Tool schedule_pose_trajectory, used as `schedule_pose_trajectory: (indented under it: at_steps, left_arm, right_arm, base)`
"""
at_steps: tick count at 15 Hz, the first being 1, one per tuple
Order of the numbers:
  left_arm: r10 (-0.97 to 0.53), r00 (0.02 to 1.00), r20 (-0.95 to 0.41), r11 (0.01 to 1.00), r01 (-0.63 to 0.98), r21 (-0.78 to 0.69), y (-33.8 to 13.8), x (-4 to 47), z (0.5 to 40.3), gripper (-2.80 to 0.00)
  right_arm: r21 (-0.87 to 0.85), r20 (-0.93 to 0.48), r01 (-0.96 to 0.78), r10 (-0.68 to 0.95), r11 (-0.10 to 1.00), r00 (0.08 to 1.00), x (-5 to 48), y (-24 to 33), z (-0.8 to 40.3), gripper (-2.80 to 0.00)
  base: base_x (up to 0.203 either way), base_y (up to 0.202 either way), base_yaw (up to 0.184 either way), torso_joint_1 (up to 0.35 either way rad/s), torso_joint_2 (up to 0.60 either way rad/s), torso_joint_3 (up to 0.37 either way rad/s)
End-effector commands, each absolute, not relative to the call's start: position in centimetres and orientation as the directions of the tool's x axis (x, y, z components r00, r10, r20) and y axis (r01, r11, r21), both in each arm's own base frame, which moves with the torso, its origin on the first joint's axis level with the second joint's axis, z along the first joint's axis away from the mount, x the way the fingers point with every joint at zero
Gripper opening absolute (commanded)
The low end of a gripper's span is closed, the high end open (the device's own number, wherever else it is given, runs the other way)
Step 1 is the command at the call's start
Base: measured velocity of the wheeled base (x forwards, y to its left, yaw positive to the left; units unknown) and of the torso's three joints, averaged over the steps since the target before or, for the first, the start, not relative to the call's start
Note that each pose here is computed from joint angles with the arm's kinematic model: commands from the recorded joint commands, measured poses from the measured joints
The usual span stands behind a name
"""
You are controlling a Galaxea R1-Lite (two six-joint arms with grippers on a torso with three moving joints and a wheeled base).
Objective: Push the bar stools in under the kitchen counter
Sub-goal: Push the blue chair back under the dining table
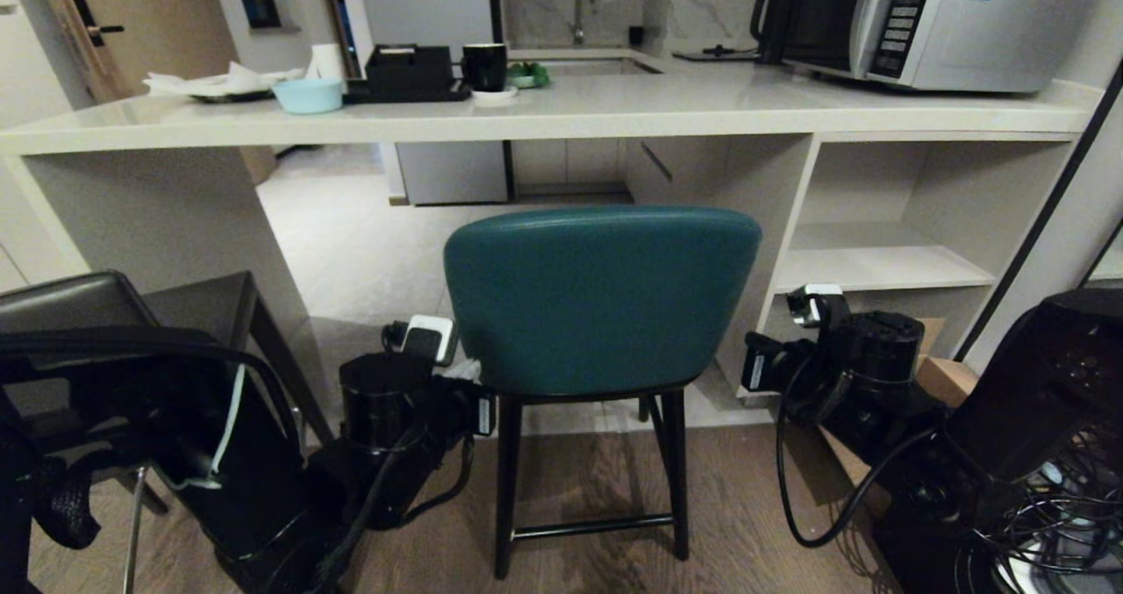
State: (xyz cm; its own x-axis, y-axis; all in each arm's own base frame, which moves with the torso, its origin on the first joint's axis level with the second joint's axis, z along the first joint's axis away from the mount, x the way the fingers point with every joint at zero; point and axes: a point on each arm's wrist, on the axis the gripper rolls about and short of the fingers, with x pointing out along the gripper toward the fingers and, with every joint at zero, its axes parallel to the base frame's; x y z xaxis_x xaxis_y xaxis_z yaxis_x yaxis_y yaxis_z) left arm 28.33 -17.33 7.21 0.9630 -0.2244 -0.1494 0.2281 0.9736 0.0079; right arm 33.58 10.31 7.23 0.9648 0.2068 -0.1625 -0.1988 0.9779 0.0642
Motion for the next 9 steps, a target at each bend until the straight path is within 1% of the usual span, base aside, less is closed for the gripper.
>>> schedule_pose_trajectory:
  at_steps: [1,2,4,6,9]
  left_arm:
    - [-0.216,0.968,-0.129,0.976,0.219,0.007,-17.9,26.8,6.0,-2.8]
    - [-0.19,0.969,-0.159,0.98,0.197,0.027,-18.0,26.7,4.7,-2.8]
    - [-0.182,0.971,-0.154,0.982,0.189,0.031,-18.5,27.0,4.3,-2.8]
    - [-0.182,0.972,-0.147,0.982,0.188,0.028,-19.0,27.7,3.9,-2.8]
    - [-0.167,0.977,-0.131,0.985,0.171,0.021,-19.5,29.5,3.0,-2.8]
  right_arm:
    - [0.062,-0.182,-0.227,0.234,0.972,0.955,31.2,10.8,6.2,-2.8]
    - [0.063,-0.155,-0.25,0.257,0.966,0.954,30.0,11.3,6.1,-2.8]
    - [0.058,-0.128,-0.279,0.284,0.959,0.95,29.2,13.0,6.4,-2.8]
    - [0.052,-0.145,-0.307,0.312,0.95,0.939,29.6,14.4,6.2,-2.8]
    - [0.049,-0.165,-0.309,0.313,0.95,0.935,31.5,15.6,4.9,-2.8]
  base:
    - [0.0,0.0,0.0,0.0,0.0,0.0]
    - [0.0,0.0,0.0,0.0,0.0,0.0]
    - [0.0,0.0,0.0,0.0,0.0,0.0]
    - [0.0,0.0,0.0,0.0,0.0,0.0]
    - [0.0,0.0,0.0,0.0,0.0,0.0]
